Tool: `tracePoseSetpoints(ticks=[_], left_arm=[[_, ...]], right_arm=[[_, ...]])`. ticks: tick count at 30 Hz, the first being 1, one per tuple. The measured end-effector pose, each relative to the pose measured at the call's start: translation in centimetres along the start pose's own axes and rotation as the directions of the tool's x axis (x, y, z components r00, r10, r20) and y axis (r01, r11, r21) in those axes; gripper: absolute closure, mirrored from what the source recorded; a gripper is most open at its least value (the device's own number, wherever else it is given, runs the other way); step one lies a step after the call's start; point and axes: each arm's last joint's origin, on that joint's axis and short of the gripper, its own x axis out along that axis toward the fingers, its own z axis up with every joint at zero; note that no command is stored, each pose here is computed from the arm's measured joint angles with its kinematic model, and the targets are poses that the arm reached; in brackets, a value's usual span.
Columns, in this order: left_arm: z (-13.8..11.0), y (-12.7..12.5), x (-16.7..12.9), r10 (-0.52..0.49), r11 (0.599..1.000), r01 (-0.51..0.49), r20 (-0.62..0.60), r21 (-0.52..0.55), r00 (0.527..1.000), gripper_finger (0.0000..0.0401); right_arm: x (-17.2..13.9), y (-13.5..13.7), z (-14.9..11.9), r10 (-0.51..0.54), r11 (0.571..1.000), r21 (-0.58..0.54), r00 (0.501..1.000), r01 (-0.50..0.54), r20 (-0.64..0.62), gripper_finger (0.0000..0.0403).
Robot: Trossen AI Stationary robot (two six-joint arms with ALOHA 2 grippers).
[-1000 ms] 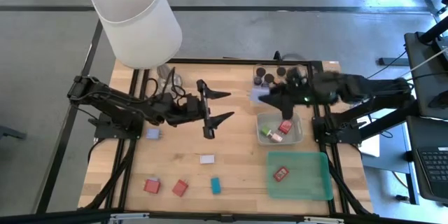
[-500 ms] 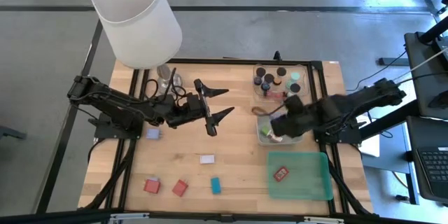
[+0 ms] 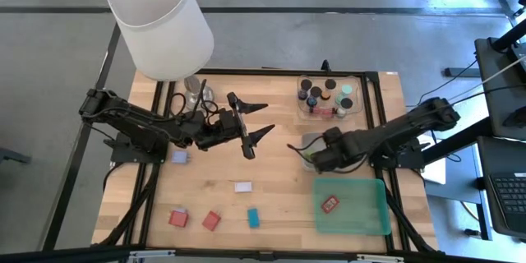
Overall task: Pick & Place Office items
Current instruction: Put the middle purple charger adapter into the white bin
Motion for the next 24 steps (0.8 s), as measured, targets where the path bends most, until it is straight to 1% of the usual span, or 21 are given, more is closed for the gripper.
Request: tracePoseSetpoints(ticks=[5, 14, 17, 22, 24], left_arm=[[0.0, 0.0, 0.0, 0.0, 1.0, 0.0, 0.0, 0.0, 1.0, 0.0118], [0.0, -0.1, 0.0, -0.003, 1.0, 0.003, 0.0, 0.0, 1.0, 0.0118], [0.0, -0.1, 0.0, -0.003, 1.0, 0.003, 0.0, 0.0, 1.0, 0.0118], [0.0, -0.1, 0.0, -0.003, 1.0, 0.003, 0.0, -0.008, 1.0, 0.0118], [0.0, -0.1, 0.0, -0.003, 1.0, 0.003, 0.0, -0.03, 1.0, 0.0118]], right_arm=[[1.4, 1.0, 0.2, -0.055, 0.998, 0.009, 0.998, 0.055, -0.001, 0.0278], [2.8, 2.3, 0.2, -0.059, 0.998, 0.012, 0.998, 0.058, 0.018, 0.0276], [2.8, 2.3, 0.2, -0.055, 0.998, 0.016, 0.998, 0.055, 0.019, 0.0265], [2.8, 2.5, 0.3, -0.035, 0.999, 0.02, 0.999, 0.035, 0.025, 0.0232], [2.8, 2.7, 0.3, -0.019, 1.0, -0.007, 0.999, 0.02, 0.025, 0.0219]])
